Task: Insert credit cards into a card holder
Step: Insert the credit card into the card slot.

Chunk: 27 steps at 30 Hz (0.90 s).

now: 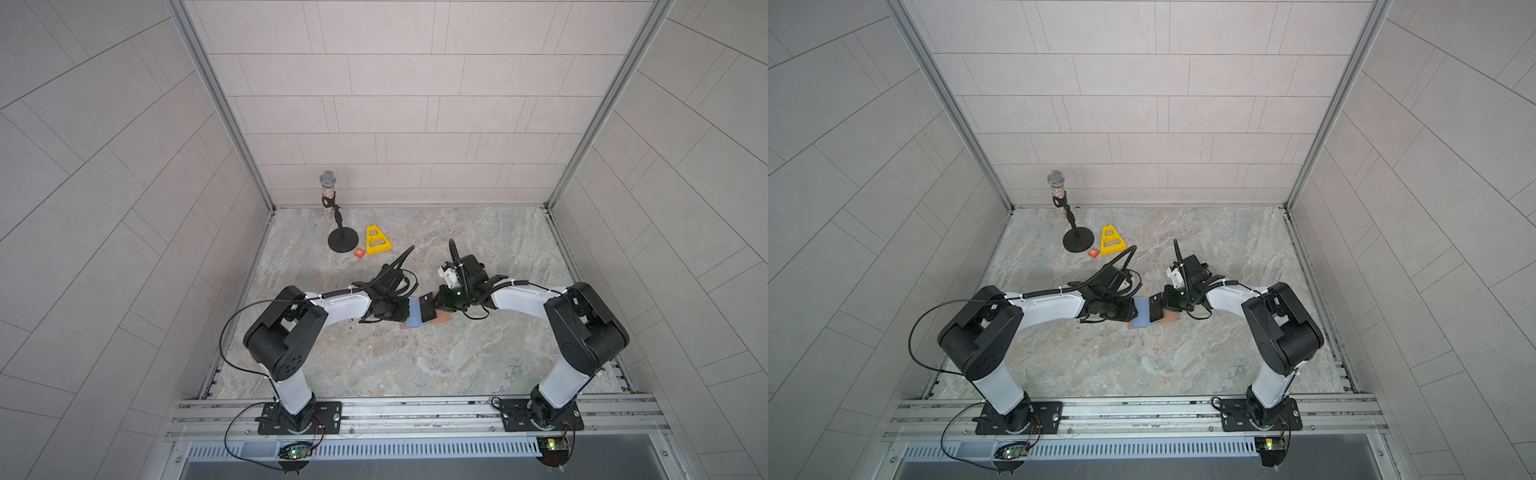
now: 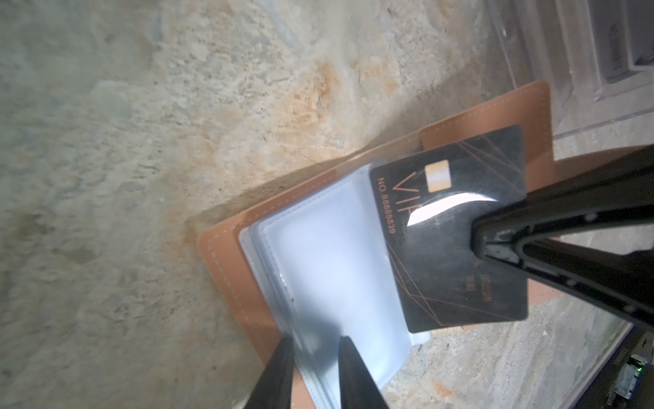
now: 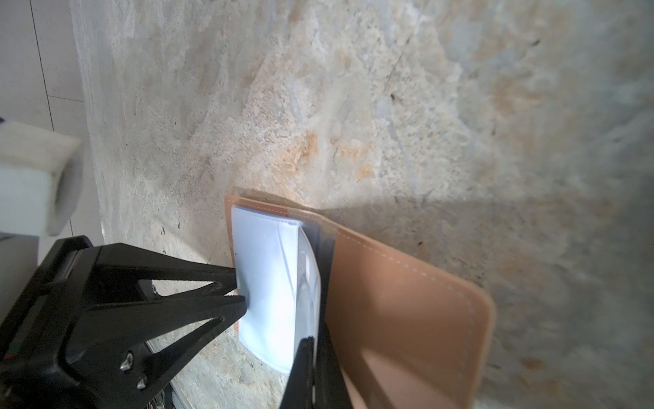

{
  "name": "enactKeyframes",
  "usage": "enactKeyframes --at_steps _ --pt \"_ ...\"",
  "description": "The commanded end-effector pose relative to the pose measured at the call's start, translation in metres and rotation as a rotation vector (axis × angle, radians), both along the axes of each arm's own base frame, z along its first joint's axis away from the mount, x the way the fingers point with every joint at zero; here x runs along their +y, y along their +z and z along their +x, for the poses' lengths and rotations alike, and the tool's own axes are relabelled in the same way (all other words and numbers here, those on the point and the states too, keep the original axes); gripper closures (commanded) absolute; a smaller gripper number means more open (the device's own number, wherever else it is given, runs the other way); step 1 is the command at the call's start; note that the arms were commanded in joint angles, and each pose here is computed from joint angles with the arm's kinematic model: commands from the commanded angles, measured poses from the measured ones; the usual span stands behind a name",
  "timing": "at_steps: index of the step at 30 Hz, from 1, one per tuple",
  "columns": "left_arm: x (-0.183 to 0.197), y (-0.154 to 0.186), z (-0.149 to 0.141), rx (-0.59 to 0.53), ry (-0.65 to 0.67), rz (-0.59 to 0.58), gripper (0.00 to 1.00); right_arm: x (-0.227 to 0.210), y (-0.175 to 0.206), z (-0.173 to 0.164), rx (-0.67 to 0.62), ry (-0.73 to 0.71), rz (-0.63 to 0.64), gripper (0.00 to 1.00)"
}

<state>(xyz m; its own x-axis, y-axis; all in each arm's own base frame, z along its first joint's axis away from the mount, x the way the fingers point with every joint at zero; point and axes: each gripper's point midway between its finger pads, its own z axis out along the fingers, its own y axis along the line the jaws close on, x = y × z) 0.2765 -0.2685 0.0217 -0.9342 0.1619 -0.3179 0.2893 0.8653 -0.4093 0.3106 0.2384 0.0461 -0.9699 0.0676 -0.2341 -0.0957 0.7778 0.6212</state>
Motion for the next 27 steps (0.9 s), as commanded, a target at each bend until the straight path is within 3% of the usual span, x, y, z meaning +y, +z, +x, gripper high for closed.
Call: enactKeyframes --at_steps 1,27 --pt "0.017 -0.019 -0.011 0.06 0.002 0.092 0.71 -0.018 -0.028 -0.014 0.077 -0.02 -0.107 1.0" --pt "0.019 -0.022 -0.013 0.067 0.0 0.109 0.71 -0.006 -0.032 -0.007 0.081 -0.071 -0.022 1.0"
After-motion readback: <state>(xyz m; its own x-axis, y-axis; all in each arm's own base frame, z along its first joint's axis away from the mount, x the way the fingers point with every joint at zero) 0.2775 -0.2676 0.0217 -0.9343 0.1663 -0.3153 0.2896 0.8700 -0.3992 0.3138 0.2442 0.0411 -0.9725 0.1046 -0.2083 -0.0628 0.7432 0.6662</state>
